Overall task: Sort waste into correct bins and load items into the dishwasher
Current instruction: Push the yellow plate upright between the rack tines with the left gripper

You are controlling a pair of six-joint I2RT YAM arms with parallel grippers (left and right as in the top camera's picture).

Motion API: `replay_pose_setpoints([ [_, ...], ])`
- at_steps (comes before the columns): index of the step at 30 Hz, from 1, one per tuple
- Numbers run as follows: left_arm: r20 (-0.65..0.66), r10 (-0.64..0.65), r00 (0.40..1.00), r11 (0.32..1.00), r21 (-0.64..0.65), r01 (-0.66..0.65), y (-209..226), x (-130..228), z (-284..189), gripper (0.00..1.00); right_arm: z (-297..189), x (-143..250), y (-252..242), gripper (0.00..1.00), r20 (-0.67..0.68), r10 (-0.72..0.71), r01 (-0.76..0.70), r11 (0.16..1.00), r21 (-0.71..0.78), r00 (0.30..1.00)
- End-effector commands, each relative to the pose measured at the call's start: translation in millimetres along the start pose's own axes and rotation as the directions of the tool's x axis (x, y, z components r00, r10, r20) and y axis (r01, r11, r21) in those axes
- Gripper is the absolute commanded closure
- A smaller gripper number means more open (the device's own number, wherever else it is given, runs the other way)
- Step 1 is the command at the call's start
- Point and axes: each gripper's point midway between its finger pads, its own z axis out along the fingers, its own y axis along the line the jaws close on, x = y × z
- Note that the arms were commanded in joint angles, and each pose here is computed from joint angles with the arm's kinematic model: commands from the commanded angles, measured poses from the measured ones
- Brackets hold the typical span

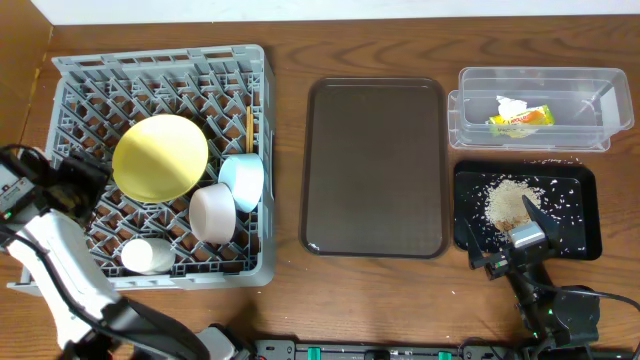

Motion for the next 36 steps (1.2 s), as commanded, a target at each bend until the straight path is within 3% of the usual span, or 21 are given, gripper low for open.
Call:
replay_pose_setpoints([
  [1,-0.141,-0.064,0.988,0.986,0.141,0.084,-13,17,21,0.36,0,2,-3,0.01,-0.002,-0.01,0.01,1.0,0.01,1.0],
  [11,-0.183,-0.057,0.981,0.991,0.108,0.078,11,19,62,0.48,0,2,-3,0.01,-0.002,-0.01,0.01,1.0,0.01,1.0],
  [15,-0.199,-0.054,0.979,0.993,0.089,0.073,18,22,69,0.6,0,2,-3,0.01,-0.002,-0.01,0.01,1.0,0.01,1.0],
  [21,-0.209,-0.011,0.978,0.998,0.063,0.025,25,26,77,0.61,0,2,-3,0.01,-0.002,-0.01,0.01,1.0,0.01,1.0],
  [24,-0.226,-0.019,0.974,0.998,0.05,0.031,29,30,83,0.71,0,2,-3,0.01,-0.002,-0.01,0.01,1.0,0.01,1.0],
  [27,-0.231,-0.021,0.973,0.998,0.051,0.033,30,31,84,0.91,0,2,-3,0.01,-0.002,-0.01,0.01,1.0,0.01,1.0],
  [36,-0.153,0.04,0.987,0.996,0.083,-0.027,15,15,64,0.92,0,2,-3,0.01,-0.002,-0.01,0.01,1.0,0.01,1.0],
])
